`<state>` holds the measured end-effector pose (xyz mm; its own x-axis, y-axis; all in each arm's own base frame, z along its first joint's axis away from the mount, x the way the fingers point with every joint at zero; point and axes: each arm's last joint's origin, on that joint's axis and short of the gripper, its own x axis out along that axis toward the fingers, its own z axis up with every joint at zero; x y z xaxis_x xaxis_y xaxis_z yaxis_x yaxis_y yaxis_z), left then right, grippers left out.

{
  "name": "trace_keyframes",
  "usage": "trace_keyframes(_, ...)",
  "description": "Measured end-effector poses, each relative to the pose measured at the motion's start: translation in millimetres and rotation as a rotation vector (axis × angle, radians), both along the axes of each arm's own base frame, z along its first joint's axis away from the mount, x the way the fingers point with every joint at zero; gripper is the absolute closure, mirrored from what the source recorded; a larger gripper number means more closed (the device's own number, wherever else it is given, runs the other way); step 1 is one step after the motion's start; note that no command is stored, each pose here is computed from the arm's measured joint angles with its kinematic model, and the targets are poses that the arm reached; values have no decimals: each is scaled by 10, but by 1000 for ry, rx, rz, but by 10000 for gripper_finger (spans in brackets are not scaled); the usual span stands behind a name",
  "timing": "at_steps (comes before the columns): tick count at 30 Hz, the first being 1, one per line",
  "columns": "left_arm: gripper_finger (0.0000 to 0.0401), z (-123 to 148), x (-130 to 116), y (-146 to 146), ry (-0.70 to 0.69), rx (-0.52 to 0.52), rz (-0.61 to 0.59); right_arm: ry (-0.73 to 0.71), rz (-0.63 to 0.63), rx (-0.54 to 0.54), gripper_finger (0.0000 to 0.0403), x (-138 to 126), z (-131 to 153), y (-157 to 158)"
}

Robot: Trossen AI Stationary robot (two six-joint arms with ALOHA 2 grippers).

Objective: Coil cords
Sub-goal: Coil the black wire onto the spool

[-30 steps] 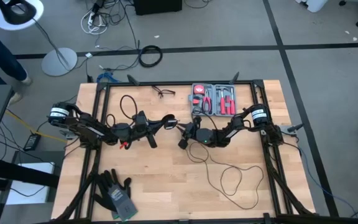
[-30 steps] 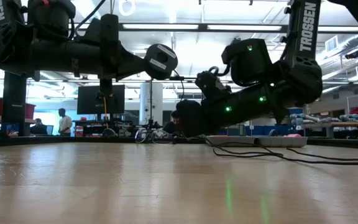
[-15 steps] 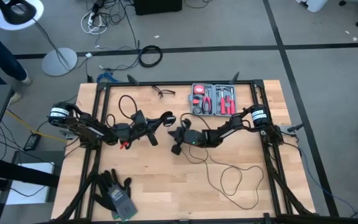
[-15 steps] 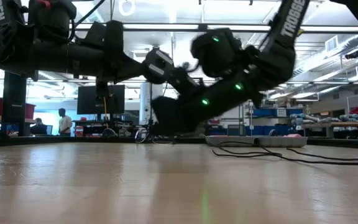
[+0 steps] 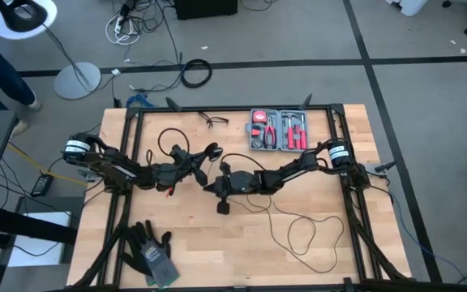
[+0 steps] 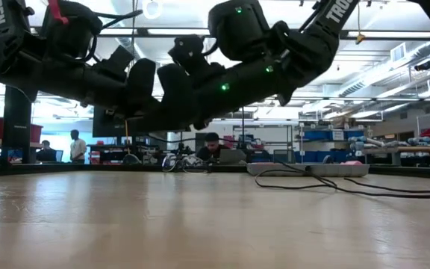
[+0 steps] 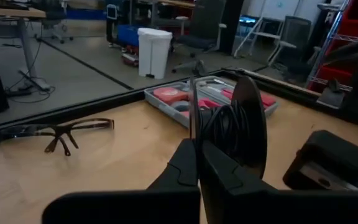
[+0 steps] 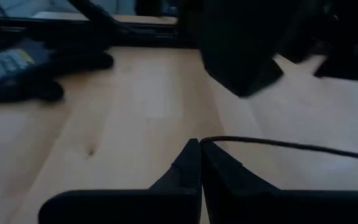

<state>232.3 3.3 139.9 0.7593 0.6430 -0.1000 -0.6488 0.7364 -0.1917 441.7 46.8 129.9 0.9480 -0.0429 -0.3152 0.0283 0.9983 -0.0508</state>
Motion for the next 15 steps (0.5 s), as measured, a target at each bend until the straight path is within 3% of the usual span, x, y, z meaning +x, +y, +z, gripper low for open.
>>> trace_keyframes(7,401,-134,-13,-17,125,-40,-80,8,69,-27,403,-1,65,19)
trace_keyframes(15,401,-240,-26,-54,235,-90,-230,68,67,-116,403,-123,447,-86)
